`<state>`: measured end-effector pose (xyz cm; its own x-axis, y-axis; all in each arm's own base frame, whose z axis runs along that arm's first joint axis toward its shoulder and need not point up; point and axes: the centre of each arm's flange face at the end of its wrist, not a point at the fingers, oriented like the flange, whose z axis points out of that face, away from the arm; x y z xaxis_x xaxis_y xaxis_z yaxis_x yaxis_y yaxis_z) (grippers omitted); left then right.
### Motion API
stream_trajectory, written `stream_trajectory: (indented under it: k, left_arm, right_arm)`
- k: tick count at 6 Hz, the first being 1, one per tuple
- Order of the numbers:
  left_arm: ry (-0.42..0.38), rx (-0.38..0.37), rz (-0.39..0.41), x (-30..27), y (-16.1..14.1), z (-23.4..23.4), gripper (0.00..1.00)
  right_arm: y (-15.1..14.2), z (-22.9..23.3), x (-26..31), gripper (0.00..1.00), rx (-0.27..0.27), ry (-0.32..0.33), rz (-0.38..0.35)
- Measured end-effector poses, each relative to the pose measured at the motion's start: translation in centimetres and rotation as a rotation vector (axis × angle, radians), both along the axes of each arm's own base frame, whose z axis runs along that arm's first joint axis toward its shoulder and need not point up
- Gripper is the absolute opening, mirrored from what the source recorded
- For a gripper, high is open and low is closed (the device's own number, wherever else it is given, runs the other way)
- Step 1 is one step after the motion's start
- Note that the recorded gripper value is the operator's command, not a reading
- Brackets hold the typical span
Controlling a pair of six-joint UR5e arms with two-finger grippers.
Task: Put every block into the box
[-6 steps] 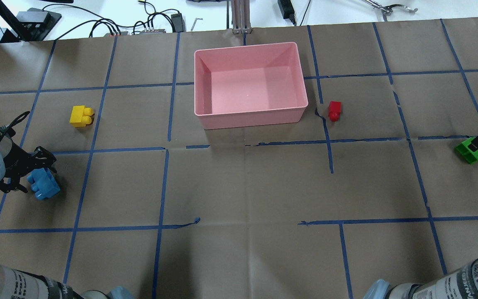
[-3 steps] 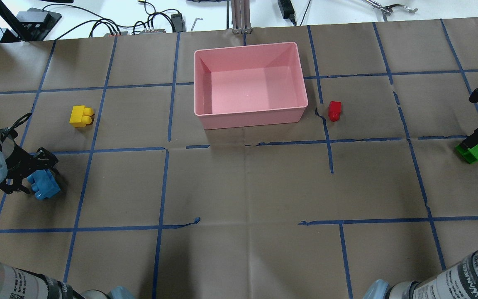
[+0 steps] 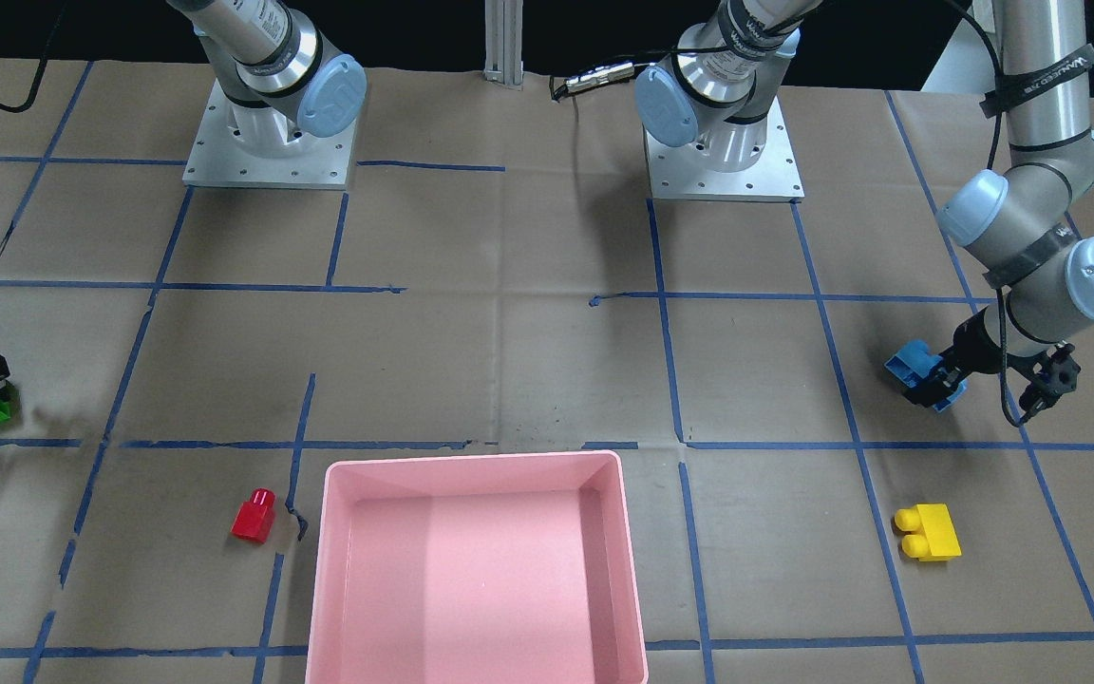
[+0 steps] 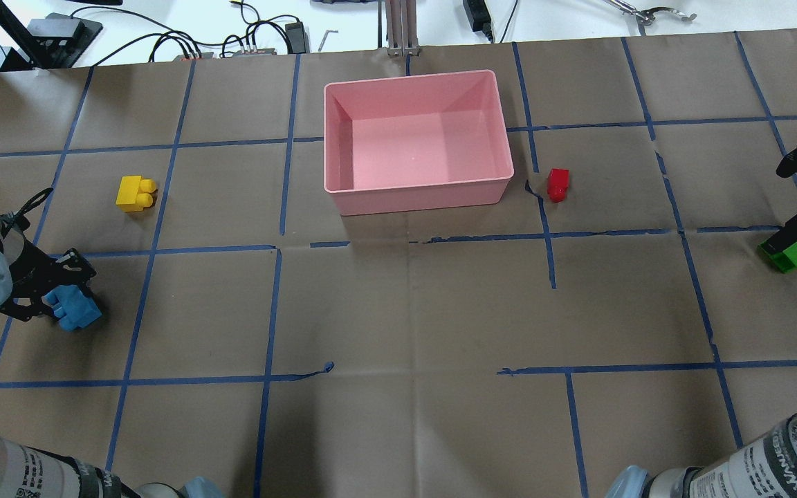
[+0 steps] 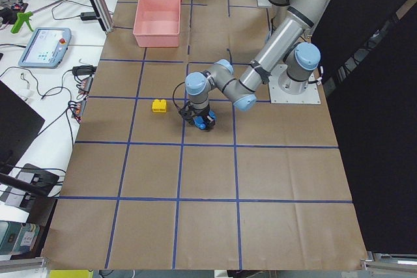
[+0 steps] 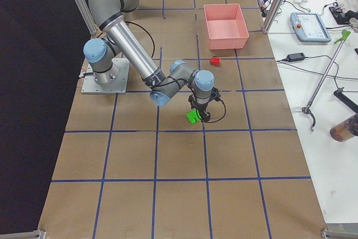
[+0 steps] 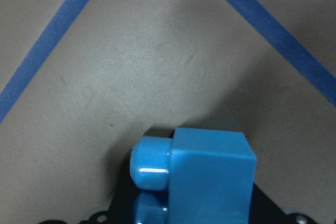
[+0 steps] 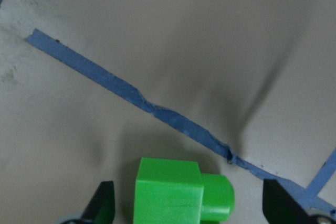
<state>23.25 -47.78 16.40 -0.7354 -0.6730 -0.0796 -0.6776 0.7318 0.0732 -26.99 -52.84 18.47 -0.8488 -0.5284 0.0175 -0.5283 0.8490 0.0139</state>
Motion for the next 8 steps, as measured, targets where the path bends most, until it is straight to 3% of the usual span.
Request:
stream_trajectory:
  k: [1, 2, 3, 4, 5, 6, 7, 8]
  left_arm:
    - [-0.003, -0.007, 0.004, 0.1, -0.1, 0.2, 0.42]
    - [-0.008, -0.013, 0.005, 0.2, -0.2, 0.6, 0.42]
    - [-0.018, -0.024, 0.002, 0.1, -0.3, 1.4, 0.42]
    - [-0.024, -0.052, -0.024, -1.1, -0.8, 3.1, 0.42]
    - [-0.032, -0.096, -0.091, -4.5, -1.9, 5.6, 0.42]
    - [-0.046, -0.143, -0.207, -10.5, -3.5, 8.3, 0.42]
    - [-0.057, -0.182, -0.322, -16.8, -5.2, 10.7, 0.42]
    - [-0.055, -0.207, -0.374, -21.8, -7.7, 13.6, 0.43]
  right_arm:
    - [0.1, -0.2, 0.0, 0.99, 0.007, 0.0, -0.002]
    - [0.1, -0.4, -0.1, 0.9, 0.012, -0.002, -0.006]
    - [0.2, -0.5, -0.1, 0.67, 0.016, -0.003, -0.01]
    - [0.2, -0.6, -0.1, 0.54, 0.02, -0.002, -0.014]
    - [0.2, -0.6, -0.2, 0.47, 0.028, 0.007, -0.015]
    - [0.3, -0.6, -0.3, 0.42, 0.038, 0.019, -0.015]
    - [0.4, -0.5, -0.4, 0.39, 0.042, 0.026, -0.014]
    - [0.3, -0.2, -0.5, 0.39, 0.039, 0.031, -0.013]
